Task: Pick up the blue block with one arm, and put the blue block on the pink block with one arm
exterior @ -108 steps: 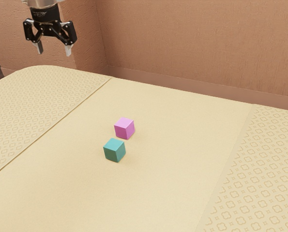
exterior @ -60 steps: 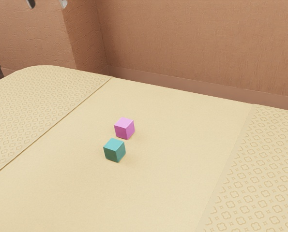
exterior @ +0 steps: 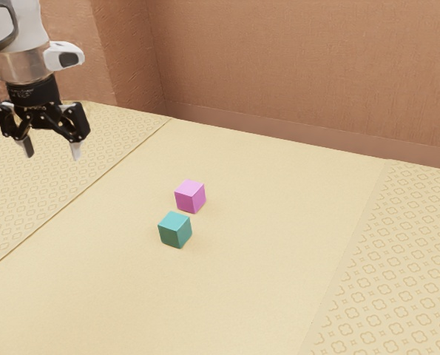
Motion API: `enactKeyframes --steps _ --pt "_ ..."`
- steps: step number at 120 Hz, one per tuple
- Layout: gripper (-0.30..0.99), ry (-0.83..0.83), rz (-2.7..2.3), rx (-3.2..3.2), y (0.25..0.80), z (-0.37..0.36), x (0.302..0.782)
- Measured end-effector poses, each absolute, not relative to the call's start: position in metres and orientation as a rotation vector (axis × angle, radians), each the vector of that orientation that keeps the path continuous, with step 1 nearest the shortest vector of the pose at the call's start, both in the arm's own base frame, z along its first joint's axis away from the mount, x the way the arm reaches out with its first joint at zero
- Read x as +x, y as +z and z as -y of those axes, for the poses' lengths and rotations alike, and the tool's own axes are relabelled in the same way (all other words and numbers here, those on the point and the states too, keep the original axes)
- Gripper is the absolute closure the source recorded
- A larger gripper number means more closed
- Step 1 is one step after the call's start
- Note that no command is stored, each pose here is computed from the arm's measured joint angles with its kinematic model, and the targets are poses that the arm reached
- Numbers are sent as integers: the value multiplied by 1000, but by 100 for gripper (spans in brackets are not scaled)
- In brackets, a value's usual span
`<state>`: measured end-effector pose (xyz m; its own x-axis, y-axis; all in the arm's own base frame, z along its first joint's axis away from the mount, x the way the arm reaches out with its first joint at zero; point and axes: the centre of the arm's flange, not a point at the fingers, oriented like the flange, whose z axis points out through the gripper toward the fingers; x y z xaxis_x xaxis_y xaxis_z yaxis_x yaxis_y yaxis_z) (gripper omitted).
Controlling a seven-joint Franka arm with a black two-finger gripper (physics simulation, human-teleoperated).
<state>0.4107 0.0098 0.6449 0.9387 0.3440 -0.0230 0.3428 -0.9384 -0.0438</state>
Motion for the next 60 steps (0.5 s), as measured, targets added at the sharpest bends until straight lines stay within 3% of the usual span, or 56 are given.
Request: enactKeyframes --steps 12,31,44,60 --pt "0 194 590 -3047 563 -24 385" --pt "0 371 542 -3014 419 -16 399" --pt "0 291 480 -3026 378 -6 427" --pt "0 72 402 -3044 377 -4 474"
